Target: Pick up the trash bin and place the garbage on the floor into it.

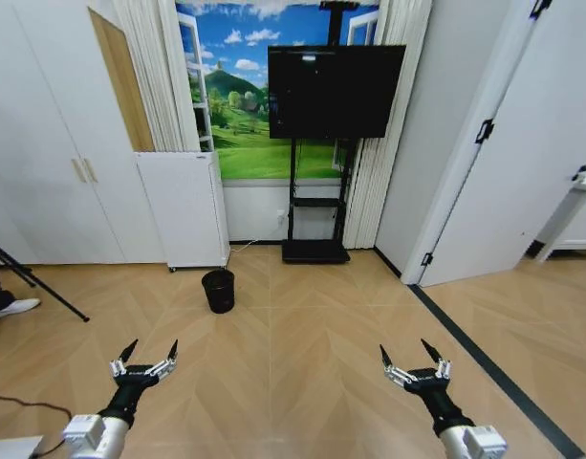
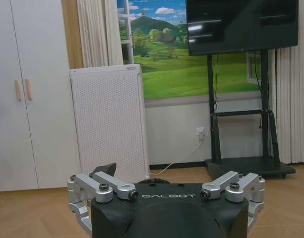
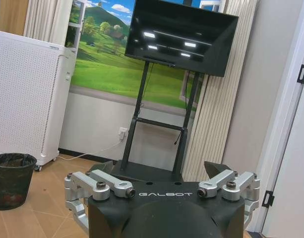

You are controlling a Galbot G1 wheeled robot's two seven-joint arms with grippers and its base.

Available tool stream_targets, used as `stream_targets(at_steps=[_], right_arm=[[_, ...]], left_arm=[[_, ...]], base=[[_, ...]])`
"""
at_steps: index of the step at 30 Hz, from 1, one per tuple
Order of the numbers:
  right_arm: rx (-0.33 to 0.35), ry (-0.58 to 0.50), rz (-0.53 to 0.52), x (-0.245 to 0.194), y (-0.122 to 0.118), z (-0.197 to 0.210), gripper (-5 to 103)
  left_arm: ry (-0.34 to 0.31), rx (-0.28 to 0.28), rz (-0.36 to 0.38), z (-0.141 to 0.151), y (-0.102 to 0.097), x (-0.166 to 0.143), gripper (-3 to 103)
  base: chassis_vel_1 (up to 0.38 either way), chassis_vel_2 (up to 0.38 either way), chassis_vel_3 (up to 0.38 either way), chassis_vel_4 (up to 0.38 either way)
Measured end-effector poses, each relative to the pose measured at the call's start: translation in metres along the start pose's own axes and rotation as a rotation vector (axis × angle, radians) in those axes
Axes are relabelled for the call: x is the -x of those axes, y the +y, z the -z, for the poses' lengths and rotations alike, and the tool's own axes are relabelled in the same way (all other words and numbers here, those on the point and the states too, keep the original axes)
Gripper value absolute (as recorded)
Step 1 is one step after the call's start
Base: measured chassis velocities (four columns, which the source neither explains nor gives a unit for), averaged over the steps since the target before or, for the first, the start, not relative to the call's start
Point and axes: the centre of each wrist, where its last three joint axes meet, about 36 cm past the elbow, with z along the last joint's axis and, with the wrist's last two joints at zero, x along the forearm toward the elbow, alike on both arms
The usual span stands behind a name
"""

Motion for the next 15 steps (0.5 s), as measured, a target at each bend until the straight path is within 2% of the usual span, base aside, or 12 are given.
stream_targets(at_steps=[5,15], right_arm=[[0.000,-0.001,0.000,0.0003,0.0000,0.0001,100],[0.000,-0.001,0.000,0.0003,0.0000,0.0001,100]], left_arm=[[0.000,0.000,0.000,0.0000,0.0000,0.0001,100],[0.000,0.000,0.000,0.0000,0.0000,0.0001,100]], base=[[0.027,-0.046,-0.029,0.044],[-0.052,0.024,0.048,-0.034]])
